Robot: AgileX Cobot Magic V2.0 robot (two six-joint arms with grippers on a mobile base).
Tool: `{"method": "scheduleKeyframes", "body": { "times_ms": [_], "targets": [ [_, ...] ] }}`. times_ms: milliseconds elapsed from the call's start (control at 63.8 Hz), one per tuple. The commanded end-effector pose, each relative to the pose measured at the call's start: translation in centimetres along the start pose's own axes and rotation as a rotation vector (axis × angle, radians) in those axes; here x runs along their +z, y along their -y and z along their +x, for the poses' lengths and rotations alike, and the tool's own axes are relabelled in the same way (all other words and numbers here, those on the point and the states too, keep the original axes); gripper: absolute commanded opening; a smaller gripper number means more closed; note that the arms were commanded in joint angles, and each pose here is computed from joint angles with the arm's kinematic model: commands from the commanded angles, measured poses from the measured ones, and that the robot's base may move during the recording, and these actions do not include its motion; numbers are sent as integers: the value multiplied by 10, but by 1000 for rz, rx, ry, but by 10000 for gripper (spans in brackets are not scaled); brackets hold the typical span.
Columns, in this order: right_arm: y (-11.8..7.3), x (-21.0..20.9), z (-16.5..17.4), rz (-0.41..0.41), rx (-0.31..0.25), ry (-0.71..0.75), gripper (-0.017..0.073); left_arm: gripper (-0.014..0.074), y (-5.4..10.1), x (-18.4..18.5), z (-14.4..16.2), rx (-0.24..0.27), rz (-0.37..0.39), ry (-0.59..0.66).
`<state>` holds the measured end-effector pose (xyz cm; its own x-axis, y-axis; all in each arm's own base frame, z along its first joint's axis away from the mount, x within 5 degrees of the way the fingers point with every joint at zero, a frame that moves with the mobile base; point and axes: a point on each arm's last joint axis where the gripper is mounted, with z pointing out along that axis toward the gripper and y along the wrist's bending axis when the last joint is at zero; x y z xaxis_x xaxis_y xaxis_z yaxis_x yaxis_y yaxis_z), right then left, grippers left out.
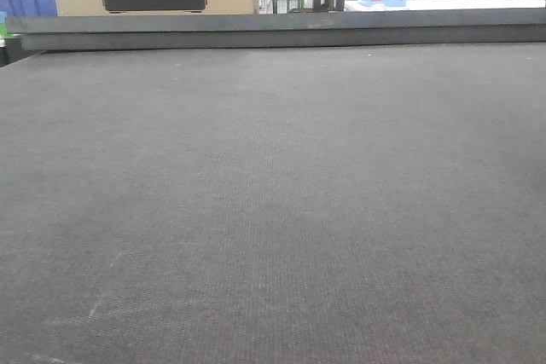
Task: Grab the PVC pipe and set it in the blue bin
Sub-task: 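Lift the white pipe clamp off the table with both grippers, then drive the base to the shelf of blue bins holding the clamp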
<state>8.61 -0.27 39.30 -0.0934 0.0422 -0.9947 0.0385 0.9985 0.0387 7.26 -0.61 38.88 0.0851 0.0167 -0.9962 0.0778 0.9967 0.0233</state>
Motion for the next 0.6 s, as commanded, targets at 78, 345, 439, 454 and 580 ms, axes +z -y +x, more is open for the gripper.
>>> {"method": "scheduleKeyframes", "body": {
  "times_ms": [78, 345, 439, 454, 580],
  "targets": [
    [0, -2, -3, 1, -7, 34, -155, -111, 0, -1, -3, -9, -2, 31],
    [0, -2, -3, 1, -7, 34, -155, -111, 0, -1, -3, -9, -2, 31],
    [0, -2, -3, 1, -7, 34, -155, -111, 0, -1, -3, -9, -2, 31],
    [0, -2, -3, 1, -7, 34, -155, -111, 0, -1, -3, -9, -2, 31],
    [0, -2, -3, 1, -7, 34, -155, -111, 0, -1, -3, -9, -2, 31]
  ]
}}
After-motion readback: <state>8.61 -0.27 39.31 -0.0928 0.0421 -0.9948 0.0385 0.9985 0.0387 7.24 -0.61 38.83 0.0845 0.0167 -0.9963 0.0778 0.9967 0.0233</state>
